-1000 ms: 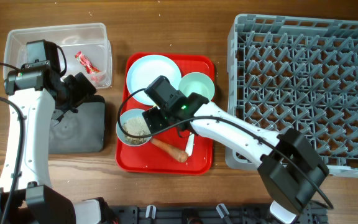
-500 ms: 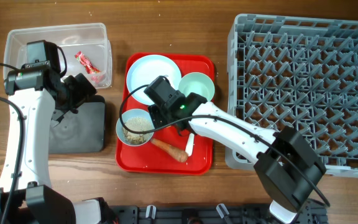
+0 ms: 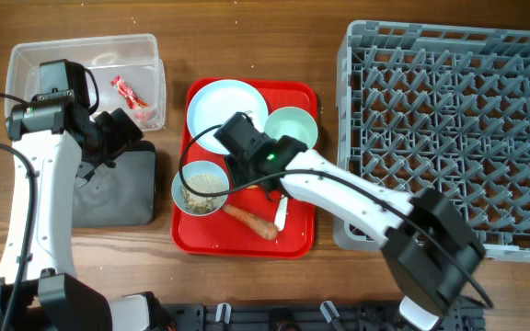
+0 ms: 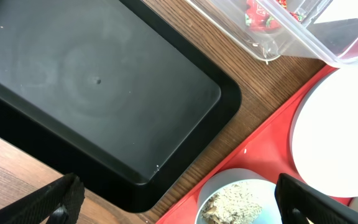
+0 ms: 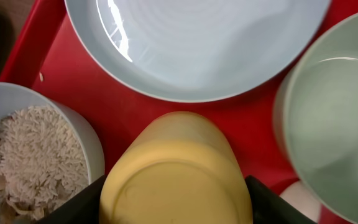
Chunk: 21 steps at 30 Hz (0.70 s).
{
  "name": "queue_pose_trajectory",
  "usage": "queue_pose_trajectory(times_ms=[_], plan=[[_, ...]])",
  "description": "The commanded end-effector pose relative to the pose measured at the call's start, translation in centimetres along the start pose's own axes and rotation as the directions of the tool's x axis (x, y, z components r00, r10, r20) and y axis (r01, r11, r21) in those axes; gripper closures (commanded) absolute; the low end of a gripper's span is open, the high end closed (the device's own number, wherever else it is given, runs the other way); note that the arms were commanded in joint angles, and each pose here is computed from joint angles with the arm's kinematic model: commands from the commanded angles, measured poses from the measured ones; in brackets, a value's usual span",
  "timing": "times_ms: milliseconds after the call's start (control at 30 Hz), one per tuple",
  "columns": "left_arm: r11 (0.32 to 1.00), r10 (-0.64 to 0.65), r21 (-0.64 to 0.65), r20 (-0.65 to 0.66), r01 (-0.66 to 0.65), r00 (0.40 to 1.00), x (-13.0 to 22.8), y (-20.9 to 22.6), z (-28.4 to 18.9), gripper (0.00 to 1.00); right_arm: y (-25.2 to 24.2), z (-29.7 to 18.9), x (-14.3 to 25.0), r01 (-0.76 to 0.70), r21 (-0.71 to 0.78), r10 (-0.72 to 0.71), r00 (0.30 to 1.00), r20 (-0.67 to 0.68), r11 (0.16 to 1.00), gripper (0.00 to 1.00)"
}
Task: Sort waste into correct bins and load items into the dishwasher rack
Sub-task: 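Grasp the yellow cup with the right gripper and lift it, then place the yellow cup in the right side of the dish rack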
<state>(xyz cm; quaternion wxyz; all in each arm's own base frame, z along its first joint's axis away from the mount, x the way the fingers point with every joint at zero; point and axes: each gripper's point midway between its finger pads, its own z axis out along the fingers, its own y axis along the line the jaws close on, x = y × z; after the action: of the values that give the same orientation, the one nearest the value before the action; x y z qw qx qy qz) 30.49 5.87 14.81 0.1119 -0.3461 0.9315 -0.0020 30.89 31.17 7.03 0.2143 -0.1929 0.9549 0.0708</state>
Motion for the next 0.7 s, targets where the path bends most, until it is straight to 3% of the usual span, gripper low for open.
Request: queue_pose_trajectory(times_ms=[0, 133, 367, 500, 667], plan=[[1.000, -0.013, -0.006, 0.016, 0.013, 1.000, -0.1, 0.3, -0.3, 0.00, -3.0, -7.1, -3.8, -0.063, 0.050, 0.054, 0.984, 0.171, 0.997, 0.55], [1.000, -0.013, -0.006, 0.016, 0.013, 1.000, -0.1, 0.3, -0.3, 0.00, -9.8, -12.6, -4.2, -0.168, 0.135, 0.134, 0.964, 0.230, 0.977, 0.56], [1.000, -0.013, -0.006, 0.016, 0.013, 1.000, -0.1, 0.3, -0.3, 0.00, -24.8, -17.6, -1.9, -0.410, 0.335, 0.328, 0.904, 0.275, 0.848, 0.57], [1.000, -0.013, -0.006, 0.015, 0.013, 1.000, -0.1, 0.3, -0.3, 0.00, -33.3, -19.3, 1.5, -0.580, 0.422, 0.493, 0.815, 0.306, 0.697, 0.60], [1.000, -0.013, -0.006, 0.016, 0.013, 1.000, -0.1, 0.3, -0.3, 0.00, -40.1, -21.4, 6.0, -0.715, 0.475, 0.625, 0.691, 0.363, 0.514, 0.60]])
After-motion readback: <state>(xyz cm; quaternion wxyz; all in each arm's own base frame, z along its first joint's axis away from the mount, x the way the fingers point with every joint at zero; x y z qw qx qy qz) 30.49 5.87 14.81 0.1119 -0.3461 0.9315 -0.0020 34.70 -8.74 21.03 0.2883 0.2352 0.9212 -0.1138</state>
